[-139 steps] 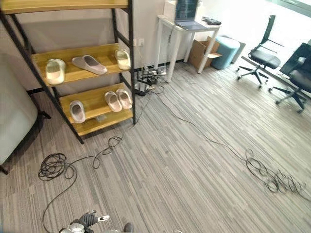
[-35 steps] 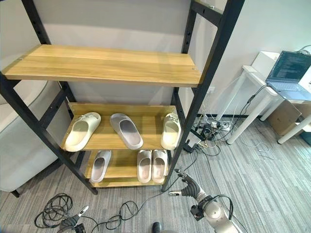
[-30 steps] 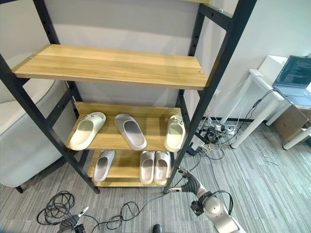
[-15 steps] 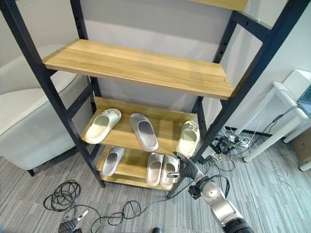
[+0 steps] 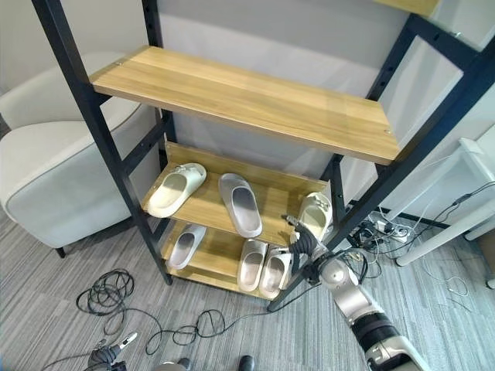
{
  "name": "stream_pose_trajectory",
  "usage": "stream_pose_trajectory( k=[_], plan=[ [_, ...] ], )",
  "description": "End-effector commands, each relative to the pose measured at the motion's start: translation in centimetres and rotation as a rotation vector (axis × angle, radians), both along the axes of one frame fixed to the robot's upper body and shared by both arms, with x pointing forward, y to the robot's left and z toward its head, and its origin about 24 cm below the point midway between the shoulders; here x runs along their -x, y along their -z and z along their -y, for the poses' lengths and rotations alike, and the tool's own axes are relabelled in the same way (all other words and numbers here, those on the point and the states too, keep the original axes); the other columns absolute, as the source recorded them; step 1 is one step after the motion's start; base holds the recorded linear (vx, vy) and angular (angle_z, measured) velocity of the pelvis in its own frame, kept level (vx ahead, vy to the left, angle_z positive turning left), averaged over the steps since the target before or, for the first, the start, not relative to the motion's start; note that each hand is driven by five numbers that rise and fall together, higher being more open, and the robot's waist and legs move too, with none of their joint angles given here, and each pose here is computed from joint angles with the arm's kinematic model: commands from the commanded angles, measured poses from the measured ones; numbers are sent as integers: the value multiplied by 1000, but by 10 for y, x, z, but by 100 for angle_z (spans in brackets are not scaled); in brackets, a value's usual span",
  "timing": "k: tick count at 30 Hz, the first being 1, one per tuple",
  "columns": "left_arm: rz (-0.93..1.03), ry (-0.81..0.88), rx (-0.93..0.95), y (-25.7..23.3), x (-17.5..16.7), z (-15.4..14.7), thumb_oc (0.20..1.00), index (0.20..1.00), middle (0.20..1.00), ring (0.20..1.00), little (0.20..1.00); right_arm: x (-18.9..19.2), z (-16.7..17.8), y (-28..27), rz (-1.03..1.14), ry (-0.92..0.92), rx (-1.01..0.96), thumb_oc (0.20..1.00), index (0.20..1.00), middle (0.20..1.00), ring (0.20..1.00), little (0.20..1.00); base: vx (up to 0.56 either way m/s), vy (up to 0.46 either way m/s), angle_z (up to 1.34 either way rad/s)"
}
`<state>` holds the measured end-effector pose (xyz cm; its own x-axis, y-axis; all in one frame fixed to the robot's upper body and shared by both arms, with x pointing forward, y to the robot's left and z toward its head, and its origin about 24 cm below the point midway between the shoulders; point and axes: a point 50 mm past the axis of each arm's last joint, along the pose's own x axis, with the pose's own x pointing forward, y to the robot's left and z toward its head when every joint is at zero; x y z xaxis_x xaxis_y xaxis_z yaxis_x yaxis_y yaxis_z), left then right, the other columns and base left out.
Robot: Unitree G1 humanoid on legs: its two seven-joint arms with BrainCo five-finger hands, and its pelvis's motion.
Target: Arrange the slippers neatly on the shoe rack.
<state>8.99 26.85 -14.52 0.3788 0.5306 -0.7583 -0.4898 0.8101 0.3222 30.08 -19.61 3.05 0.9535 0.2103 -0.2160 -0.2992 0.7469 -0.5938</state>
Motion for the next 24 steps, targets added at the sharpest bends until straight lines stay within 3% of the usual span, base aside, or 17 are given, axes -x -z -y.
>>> stream_pose_trajectory(
  k=[1, 12, 24],
  plan=[
    [40, 109, -44, -7, -21, -4, 1000, 1000, 1000, 1000, 1000, -25, 6, -42, 158, 12, 26, 1000, 1000, 1000, 1000, 1000, -31, -1, 25],
    [142, 132, -57, -17, -46, -3, 1000, 1000, 1000, 1000, 1000, -69, 13, -110, 308, 57, 101, 1000, 1000, 1000, 1000, 1000, -51, 18, 12],
    [194, 151, -68, -23, -58, -3, 1000, 1000, 1000, 1000, 1000, -90, 24, -157, 407, 134, 161, 1000, 1000, 1000, 1000, 1000, -34, 11, 2]
  ],
)
